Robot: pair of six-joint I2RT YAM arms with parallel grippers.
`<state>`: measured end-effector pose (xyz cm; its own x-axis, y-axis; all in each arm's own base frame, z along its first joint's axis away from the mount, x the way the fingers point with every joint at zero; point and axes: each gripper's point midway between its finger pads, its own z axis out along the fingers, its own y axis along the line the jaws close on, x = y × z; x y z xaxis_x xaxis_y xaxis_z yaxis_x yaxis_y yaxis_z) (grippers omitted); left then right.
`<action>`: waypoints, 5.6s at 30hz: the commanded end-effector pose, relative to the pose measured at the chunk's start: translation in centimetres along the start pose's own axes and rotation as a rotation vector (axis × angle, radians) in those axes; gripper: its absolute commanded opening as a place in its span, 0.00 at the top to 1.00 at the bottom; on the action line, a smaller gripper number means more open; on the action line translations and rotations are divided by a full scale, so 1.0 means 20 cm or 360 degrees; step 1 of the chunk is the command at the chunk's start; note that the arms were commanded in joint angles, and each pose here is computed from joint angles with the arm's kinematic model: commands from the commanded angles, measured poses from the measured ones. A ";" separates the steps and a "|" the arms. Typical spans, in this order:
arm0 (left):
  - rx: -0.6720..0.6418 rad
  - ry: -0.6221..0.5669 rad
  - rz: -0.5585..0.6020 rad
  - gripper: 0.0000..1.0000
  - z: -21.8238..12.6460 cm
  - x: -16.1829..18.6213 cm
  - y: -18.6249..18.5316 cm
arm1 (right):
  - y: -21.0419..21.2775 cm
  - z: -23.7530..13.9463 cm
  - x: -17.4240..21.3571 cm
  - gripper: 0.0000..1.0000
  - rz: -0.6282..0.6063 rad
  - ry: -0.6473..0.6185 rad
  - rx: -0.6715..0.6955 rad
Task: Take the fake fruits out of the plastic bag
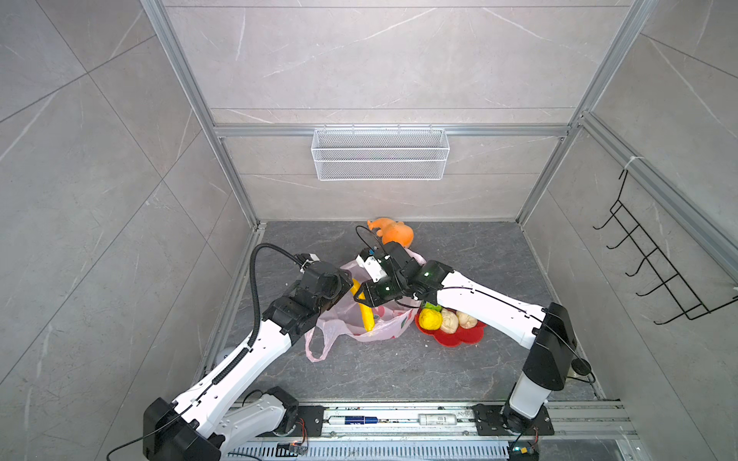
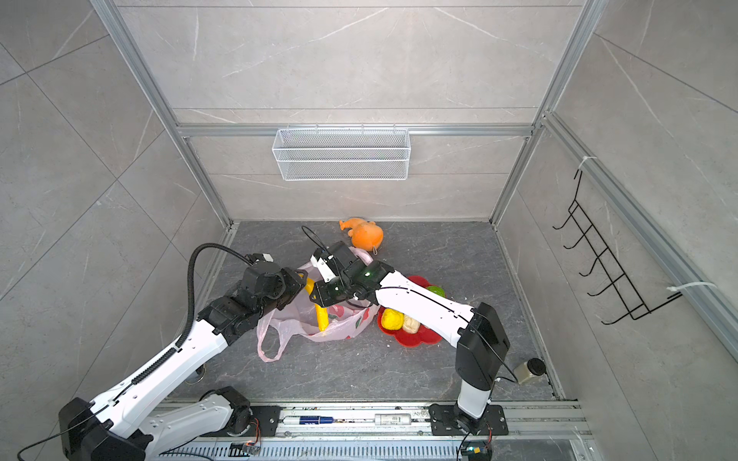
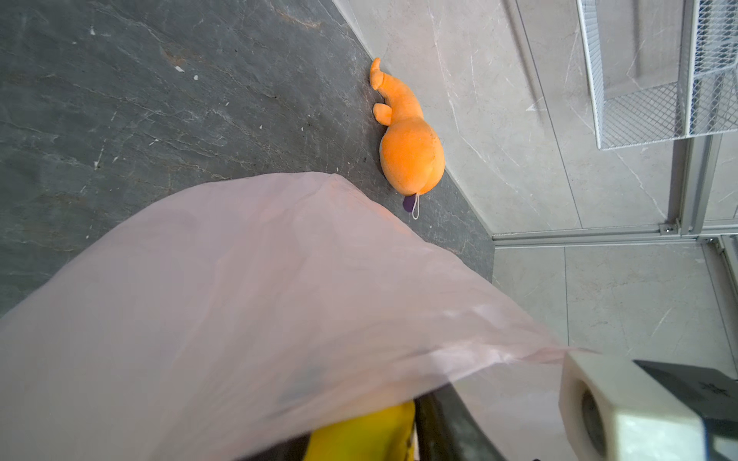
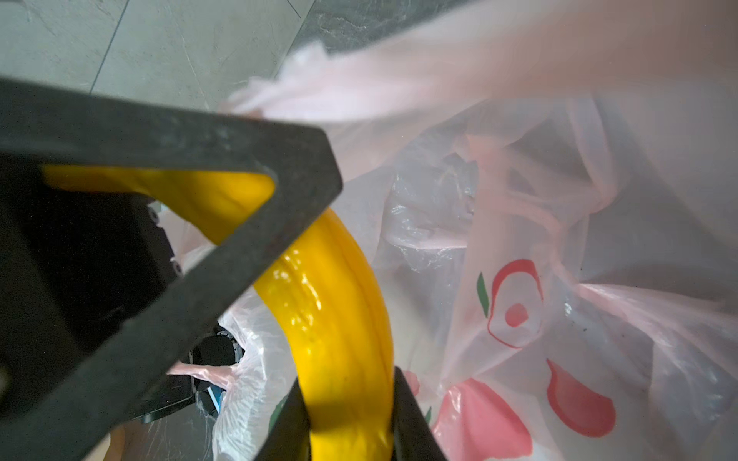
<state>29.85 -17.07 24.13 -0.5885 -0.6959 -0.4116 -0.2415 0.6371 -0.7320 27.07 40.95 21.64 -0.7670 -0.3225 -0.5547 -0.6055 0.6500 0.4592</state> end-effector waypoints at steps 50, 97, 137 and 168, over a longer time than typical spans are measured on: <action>-0.0202 0.0012 0.0653 0.08 -0.55 -0.09 0.14 | -1.02 -1.42 0.17 0.98 0.0537 -0.0396 0.1450; -0.0310 -0.0434 0.0797 0.01 -0.59 -0.38 0.07 | -1.22 -1.08 0.33 0.01 0.0663 -0.0241 0.1267; -0.0839 -0.0945 0.1136 0.00 0.16 -0.70 1.10 | -1.92 -1.04 0.63 0.01 0.0315 -0.1304 0.1707; -0.0649 -0.0799 0.1259 0.00 0.35 -0.64 1.13 | -1.86 -0.91 0.61 0.01 0.0099 -0.1340 0.1516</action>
<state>36.37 3.94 7.24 -0.3847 -0.0458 -0.9219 -0.2404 0.9693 0.0522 35.88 -0.54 9.75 -0.2216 0.0550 -0.9736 0.1229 0.9920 0.0280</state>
